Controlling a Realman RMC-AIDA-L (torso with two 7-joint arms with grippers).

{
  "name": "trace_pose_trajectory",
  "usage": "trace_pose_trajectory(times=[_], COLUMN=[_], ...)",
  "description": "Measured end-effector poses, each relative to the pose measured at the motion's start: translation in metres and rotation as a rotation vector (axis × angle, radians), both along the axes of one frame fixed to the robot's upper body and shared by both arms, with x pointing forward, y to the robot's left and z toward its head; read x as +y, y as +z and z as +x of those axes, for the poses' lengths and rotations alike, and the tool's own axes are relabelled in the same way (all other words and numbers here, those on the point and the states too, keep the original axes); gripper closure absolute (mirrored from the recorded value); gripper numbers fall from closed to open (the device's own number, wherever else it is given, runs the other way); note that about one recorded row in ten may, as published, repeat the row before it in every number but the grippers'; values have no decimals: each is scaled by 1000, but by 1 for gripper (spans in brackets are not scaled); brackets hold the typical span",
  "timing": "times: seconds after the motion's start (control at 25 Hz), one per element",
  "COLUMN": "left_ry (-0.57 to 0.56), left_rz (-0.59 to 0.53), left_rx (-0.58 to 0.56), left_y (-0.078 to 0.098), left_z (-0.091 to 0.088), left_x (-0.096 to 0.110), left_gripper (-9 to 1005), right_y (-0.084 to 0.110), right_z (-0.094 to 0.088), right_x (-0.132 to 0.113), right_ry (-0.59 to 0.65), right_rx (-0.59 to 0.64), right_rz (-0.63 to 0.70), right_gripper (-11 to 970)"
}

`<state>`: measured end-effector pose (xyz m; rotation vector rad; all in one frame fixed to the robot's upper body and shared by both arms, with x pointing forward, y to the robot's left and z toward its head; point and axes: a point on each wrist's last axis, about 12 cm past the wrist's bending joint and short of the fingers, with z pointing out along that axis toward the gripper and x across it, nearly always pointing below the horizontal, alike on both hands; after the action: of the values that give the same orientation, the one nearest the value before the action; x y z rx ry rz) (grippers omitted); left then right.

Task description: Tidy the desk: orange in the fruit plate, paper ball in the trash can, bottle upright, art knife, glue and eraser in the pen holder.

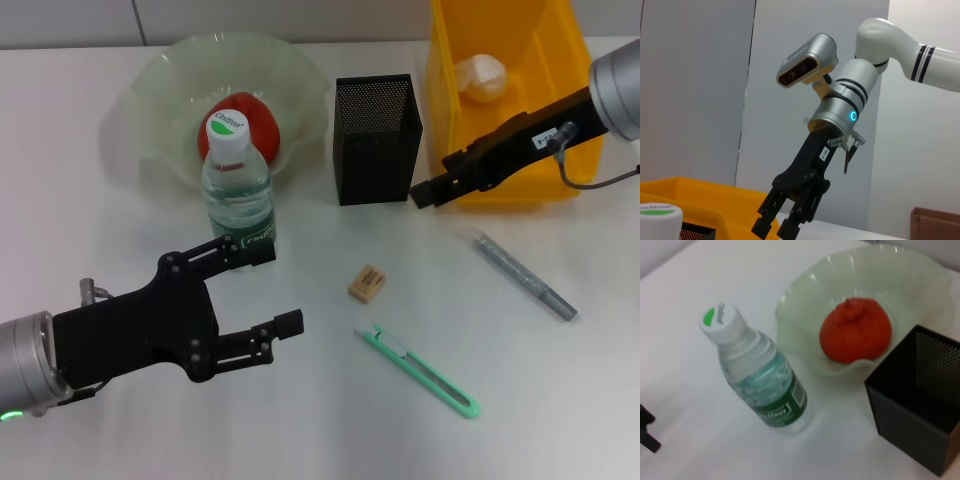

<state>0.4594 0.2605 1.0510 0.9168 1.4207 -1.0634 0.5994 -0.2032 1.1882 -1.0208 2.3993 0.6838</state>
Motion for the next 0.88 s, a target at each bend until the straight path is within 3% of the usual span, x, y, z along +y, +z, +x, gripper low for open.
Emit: trace_pose_trajectory(times=[0.24,0.6,0.88], left_ry=[1,7,9], left_rz=[3,12,16], left_rx=[-1,-5,-5], left_y=[0,-1,-1], left_z=[1,2,2], left_x=[0,0,1], left_gripper=[201,200,200], right_y=[0,-8,-10], right_z=[0,-5,-7], right_x=[18,75,95], right_ry=[58,224,282], right_rx=[16,80,101], right_rz=[-76,-284,-348], right_gripper=[225,226,234])
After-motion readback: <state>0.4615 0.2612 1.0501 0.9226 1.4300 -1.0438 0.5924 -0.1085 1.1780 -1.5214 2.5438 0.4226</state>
